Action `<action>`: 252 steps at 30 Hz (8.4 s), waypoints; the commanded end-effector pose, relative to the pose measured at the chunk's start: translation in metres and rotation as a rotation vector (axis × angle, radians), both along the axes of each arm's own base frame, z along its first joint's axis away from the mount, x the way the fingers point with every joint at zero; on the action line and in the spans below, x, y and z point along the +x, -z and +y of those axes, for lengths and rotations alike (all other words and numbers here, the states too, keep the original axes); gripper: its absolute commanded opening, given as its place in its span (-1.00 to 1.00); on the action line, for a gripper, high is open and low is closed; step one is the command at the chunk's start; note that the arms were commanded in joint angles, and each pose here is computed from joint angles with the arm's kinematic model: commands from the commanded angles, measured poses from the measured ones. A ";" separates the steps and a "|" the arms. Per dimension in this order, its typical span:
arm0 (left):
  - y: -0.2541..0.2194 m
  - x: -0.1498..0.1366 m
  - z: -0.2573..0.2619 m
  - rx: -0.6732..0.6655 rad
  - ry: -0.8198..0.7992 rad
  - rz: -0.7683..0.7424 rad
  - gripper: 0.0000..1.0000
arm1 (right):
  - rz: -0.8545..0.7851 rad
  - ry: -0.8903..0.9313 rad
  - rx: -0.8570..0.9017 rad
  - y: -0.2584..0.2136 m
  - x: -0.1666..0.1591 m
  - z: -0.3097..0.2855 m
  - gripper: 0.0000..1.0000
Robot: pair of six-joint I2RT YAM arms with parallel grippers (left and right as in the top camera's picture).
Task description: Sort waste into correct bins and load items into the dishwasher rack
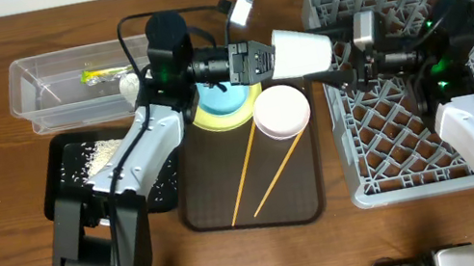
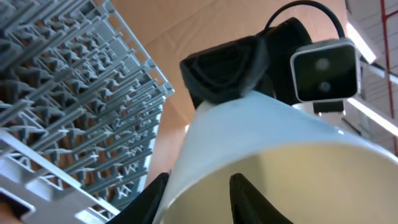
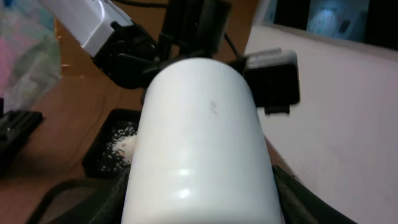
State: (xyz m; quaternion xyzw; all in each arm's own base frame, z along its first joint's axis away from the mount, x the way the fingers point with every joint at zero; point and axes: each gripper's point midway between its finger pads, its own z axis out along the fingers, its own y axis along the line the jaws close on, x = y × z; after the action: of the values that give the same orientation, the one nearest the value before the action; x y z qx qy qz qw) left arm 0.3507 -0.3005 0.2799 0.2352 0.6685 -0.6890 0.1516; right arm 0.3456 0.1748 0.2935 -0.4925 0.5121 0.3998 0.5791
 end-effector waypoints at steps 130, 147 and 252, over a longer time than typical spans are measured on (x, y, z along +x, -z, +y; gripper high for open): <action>0.114 0.043 0.291 1.232 -1.159 0.088 -0.04 | 1.047 1.244 -0.365 0.121 0.205 -0.203 0.98; 0.118 0.037 0.292 1.251 -1.142 0.108 -0.03 | 1.057 1.488 -0.610 0.098 0.145 -0.201 -0.43; 0.118 0.036 0.292 1.255 -1.141 0.111 -0.03 | 0.844 1.679 -0.650 0.160 0.184 -0.265 -0.81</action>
State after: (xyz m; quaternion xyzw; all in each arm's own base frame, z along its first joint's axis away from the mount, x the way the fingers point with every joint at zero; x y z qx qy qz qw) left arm 0.3864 -0.0098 0.1592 -0.1302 0.9504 -0.0237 0.2815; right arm 0.5308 -0.0791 0.1195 0.0568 0.9513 -0.1385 0.2694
